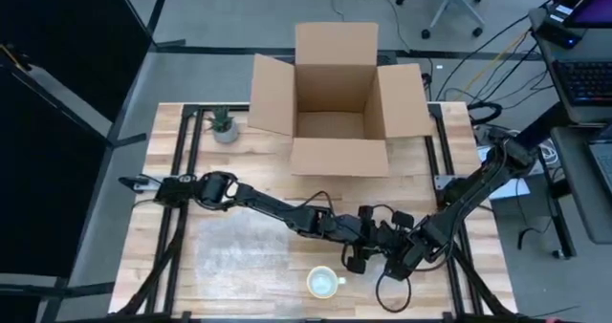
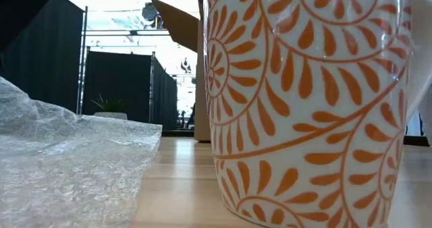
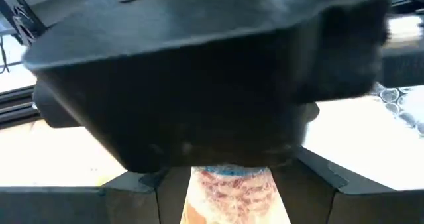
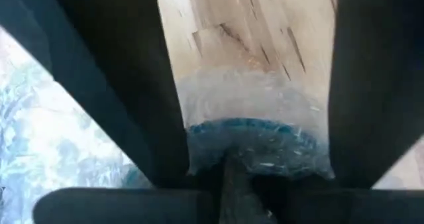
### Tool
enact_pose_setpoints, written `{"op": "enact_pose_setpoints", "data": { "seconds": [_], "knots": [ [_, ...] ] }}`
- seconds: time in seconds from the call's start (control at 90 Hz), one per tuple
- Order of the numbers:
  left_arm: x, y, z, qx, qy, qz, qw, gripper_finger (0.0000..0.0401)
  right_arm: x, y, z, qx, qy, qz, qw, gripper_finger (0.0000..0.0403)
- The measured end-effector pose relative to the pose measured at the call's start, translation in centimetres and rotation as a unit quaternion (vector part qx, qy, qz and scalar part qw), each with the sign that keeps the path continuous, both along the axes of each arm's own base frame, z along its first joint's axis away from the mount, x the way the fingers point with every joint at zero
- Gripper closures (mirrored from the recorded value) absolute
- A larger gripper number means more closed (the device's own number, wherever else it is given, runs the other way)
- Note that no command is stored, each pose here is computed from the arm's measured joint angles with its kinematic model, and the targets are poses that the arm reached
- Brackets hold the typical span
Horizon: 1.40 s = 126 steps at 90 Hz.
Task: Wrap mug
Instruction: Wrap the red patterned mug with bubble wrap
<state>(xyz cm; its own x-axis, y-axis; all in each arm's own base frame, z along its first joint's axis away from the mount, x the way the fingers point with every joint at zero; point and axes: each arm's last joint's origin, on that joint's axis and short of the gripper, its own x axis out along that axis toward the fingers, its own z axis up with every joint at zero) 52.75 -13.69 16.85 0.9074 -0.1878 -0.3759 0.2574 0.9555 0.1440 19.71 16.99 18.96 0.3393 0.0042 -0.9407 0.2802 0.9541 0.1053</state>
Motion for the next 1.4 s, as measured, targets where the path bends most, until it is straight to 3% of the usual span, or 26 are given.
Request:
{"op": "enact_pose_setpoints", "data": {
  "seconds": [0.189, 0.533, 0.889, 1.089, 1.4],
  "knots": [
    [0.0, 0.0, -0.1, 0.0, 0.001, 0.0, 1.0, 0.0215, -0.1, -0.1, 0.3, -0.002, 0.006, -0.025, 1.0, 0.0331],
    [0.0, 0.0, -0.3, 0.002, 0.004, 0.002, 1.0, 0.0215, -0.8, -0.6, 2.0, 0.019, -0.009, -0.022, 1.0, 0.0248],
    [0.0, 0.1, -0.3, 0.003, 0.004, 0.003, 1.0, 0.0215, -2.7, -2.3, 5.6, 0.06, -0.058, -0.013, 0.996, 0.0236],
    [0.0, 0.1, -0.3, 0.003, 0.004, 0.004, 1.0, 0.0215, -3.7, -2.6, 7.7, 0.143, -0.077, 0.013, 0.987, 0.0236],
    [0.0, 0.1, -0.4, 0.005, 0.005, 0.003, 1.0, 0.0215, -3.7, 0.4, 9.6, 0.268, -0.161, 0.022, 0.95, 0.0236]
  ]
}}
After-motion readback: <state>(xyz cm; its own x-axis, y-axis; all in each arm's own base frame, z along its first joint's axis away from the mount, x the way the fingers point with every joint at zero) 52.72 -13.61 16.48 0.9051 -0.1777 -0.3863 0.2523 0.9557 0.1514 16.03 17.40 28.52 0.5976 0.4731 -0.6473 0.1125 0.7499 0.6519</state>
